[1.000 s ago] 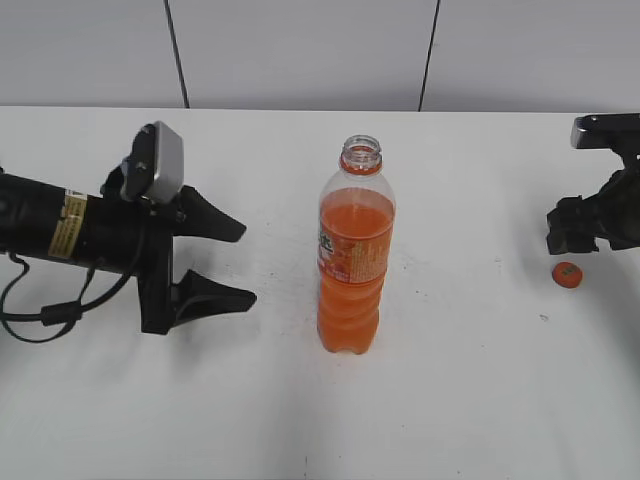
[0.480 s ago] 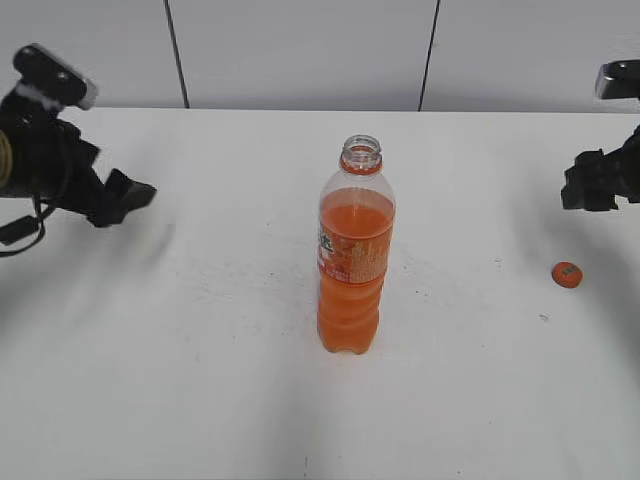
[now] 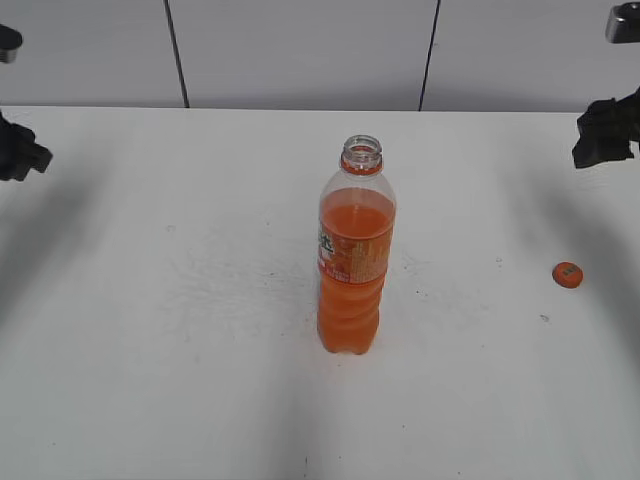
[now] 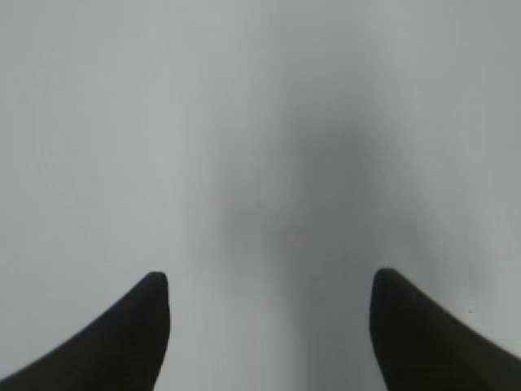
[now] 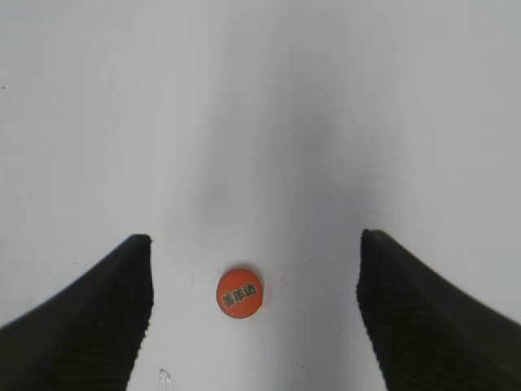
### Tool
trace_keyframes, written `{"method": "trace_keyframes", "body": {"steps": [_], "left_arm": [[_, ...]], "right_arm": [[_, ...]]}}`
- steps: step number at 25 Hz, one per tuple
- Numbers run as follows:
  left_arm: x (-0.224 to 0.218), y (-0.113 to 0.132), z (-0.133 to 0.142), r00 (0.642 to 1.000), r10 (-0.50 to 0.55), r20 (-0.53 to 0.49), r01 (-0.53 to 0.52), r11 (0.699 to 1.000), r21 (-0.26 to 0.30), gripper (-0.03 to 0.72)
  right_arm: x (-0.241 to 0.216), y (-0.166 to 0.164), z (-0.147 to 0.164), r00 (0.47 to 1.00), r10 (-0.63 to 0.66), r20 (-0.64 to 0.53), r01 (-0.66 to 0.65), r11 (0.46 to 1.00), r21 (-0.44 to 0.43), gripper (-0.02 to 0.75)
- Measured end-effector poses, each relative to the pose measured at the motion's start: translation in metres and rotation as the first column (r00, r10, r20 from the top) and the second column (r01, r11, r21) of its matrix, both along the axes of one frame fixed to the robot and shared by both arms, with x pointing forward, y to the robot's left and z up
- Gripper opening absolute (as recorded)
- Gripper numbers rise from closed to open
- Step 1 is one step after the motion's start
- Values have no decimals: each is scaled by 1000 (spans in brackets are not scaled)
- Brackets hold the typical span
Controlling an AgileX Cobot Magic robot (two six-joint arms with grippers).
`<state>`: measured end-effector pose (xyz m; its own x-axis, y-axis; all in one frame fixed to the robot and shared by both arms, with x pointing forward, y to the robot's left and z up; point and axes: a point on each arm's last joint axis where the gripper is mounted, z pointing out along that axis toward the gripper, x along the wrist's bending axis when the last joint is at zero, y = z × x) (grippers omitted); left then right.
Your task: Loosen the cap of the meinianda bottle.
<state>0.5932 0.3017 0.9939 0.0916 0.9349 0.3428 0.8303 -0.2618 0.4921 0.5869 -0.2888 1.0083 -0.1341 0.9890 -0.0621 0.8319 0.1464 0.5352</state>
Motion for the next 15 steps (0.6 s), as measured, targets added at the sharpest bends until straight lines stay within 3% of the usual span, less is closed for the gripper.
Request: {"method": "trace_keyframes", "body": {"steps": [4, 9, 15], "left_arm": [[8, -4, 34, 997, 27, -74, -32, 997, -70, 463], [6, -5, 69, 979, 65, -191, -87, 990, -110, 454], [-9, -8, 71, 932, 79, -353, -132, 983, -128, 453]], "right_arm": [[1, 0, 25, 995, 1, -101, -1, 1000, -1, 587], [-7, 0, 63, 962, 2, -275, -3, 1000, -4, 587], [-20, 0, 101, 974, 3, -226, -3, 1000, -1, 587]]}}
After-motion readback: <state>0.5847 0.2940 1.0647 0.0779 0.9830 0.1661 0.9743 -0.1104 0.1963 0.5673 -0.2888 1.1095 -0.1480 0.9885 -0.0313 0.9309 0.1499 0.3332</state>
